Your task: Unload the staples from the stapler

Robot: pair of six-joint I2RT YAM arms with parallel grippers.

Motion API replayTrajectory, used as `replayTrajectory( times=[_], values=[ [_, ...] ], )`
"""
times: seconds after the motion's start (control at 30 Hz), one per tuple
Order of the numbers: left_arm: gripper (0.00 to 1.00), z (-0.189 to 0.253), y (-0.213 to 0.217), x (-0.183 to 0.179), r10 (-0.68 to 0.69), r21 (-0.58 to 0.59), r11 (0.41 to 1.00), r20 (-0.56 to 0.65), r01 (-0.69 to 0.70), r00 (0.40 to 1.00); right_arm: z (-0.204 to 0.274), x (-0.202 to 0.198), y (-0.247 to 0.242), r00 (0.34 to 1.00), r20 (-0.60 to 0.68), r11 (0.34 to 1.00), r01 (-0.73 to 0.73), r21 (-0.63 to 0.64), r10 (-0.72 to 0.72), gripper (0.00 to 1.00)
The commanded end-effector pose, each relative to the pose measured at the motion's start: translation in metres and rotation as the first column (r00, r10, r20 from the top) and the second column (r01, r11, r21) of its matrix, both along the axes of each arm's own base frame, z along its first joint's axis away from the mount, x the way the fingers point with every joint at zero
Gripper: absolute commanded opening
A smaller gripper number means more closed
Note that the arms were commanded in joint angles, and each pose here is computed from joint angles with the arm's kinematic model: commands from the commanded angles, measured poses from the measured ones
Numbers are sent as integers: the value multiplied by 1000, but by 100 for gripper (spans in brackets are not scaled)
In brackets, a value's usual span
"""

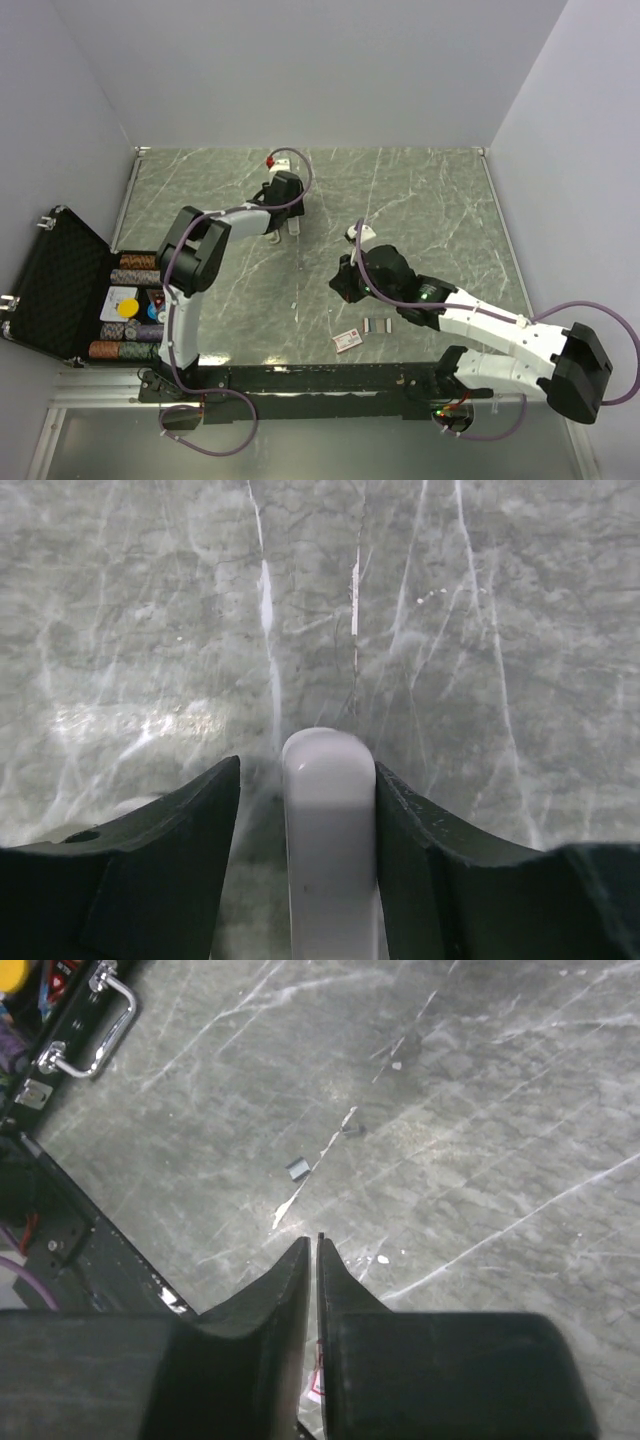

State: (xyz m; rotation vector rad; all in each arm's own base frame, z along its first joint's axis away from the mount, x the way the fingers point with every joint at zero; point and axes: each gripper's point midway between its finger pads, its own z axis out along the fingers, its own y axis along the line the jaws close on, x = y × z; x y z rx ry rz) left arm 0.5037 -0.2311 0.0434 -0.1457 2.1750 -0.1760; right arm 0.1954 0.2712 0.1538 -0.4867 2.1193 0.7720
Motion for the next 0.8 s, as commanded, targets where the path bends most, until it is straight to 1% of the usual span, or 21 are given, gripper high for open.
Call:
replayTrajectory(
  times=[0.0,0.13,0.2,0.3,0.43,0.53,0.67,0.7,0.77],
  values=[
    [60,93,-7,-2,-18,-103,994,140,33,990,22,5,8,999,27,1000,-22,-8,23,26],
    [62,133,-8,-22,-50,-164,983,180,80,982,5,1,20,997,-37,996,-74,-39,73,43],
    [62,148,-10,-34,-73,-198,974,192,112,979,-5,-1,28,993,-74,994,-97,-52,93,48],
    [62,157,-14,-56,-118,-249,955,185,162,976,-22,0,41,988,-125,991,-106,-79,96,52],
    [62,168,-8,-88,-144,-278,942,178,190,974,-36,3,58,982,-163,987,-117,-109,98,58],
    [63,171,-2,-115,-149,-287,939,165,192,975,-47,7,67,981,-174,983,-115,-141,89,60],
    [62,171,1,-152,-172,-326,922,145,211,974,-58,18,73,984,-171,979,-89,-182,58,61],
    [63,177,3,-160,-173,-336,916,159,218,972,-61,20,74,984,-169,978,-88,-192,55,61],
    [62,176,9,-173,-168,-345,914,157,213,973,-66,24,77,984,-171,972,-92,-215,55,62]
  ],
)
